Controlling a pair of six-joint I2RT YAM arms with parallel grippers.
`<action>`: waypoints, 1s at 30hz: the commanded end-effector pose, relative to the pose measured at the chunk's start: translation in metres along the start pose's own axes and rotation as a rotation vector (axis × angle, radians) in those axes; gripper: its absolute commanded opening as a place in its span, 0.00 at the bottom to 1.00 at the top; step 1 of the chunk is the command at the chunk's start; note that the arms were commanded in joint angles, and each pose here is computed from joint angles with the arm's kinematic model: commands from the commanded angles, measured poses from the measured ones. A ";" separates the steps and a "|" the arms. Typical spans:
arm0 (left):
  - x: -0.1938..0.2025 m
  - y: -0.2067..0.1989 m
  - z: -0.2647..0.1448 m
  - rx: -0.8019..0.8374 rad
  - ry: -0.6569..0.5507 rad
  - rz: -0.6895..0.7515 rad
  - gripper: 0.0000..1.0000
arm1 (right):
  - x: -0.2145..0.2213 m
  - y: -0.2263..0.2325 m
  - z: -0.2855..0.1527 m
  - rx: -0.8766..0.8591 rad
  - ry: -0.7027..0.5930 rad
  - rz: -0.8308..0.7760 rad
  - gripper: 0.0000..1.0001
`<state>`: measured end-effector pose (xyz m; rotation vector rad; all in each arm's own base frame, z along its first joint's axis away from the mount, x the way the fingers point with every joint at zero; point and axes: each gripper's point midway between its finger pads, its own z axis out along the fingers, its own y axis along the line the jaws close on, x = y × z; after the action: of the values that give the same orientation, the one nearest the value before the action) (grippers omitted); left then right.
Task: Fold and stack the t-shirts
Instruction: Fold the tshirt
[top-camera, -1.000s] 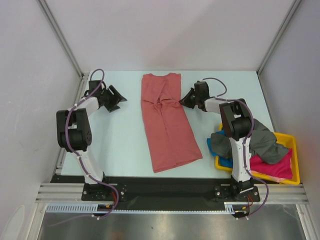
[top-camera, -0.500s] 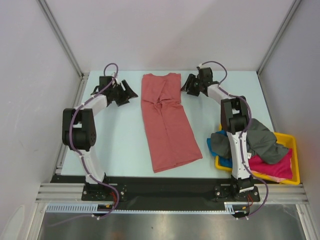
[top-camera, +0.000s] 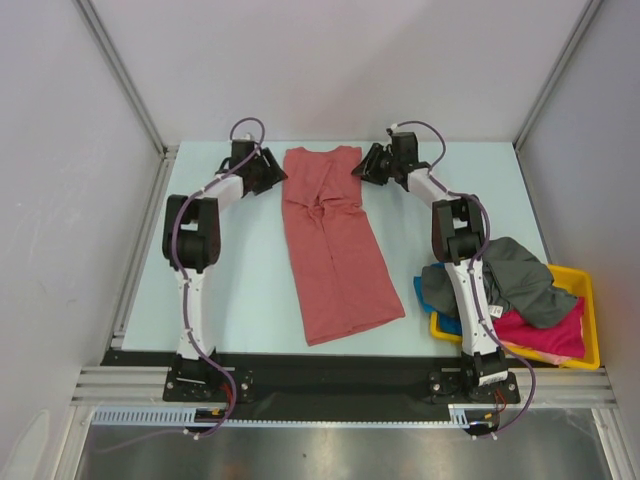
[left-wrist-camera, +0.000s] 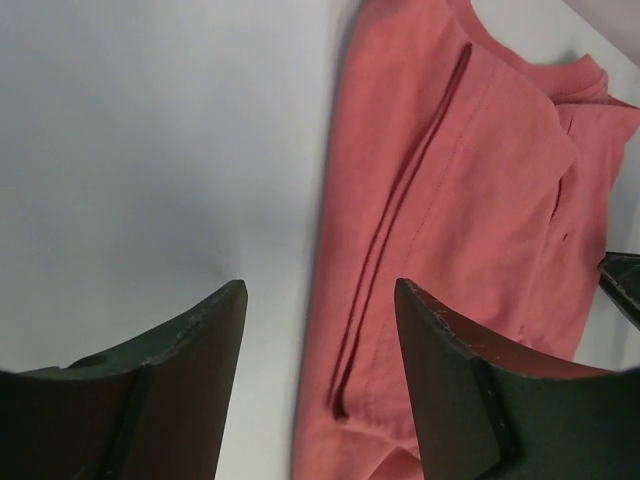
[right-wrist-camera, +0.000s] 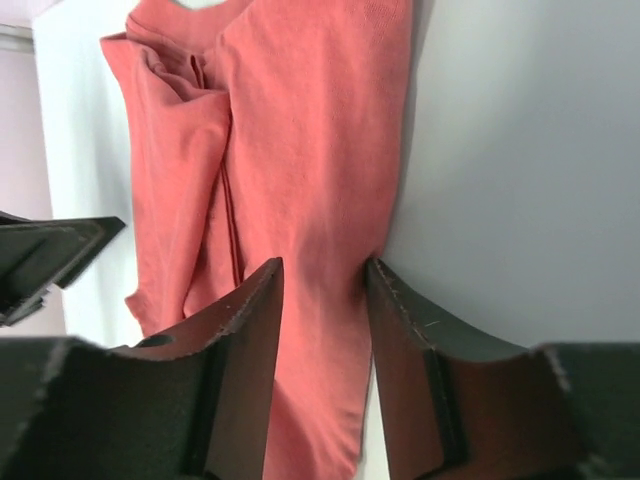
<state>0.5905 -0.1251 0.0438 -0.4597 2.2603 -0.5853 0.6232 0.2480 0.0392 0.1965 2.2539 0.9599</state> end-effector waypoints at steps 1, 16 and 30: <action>0.000 0.005 0.008 -0.093 -0.004 -0.015 0.65 | 0.026 -0.015 0.017 0.015 0.059 0.067 0.44; 0.010 -0.004 0.051 0.002 0.080 -0.132 0.18 | 0.009 -0.017 0.038 -0.004 -0.035 0.125 0.18; -0.052 -0.010 0.000 -0.047 0.033 -0.055 0.65 | -0.041 -0.024 -0.016 0.101 -0.041 0.148 0.73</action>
<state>0.6471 -0.1284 0.0421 -0.5846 2.2601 -0.6808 0.6634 0.2481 0.0527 0.3950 2.1399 1.0773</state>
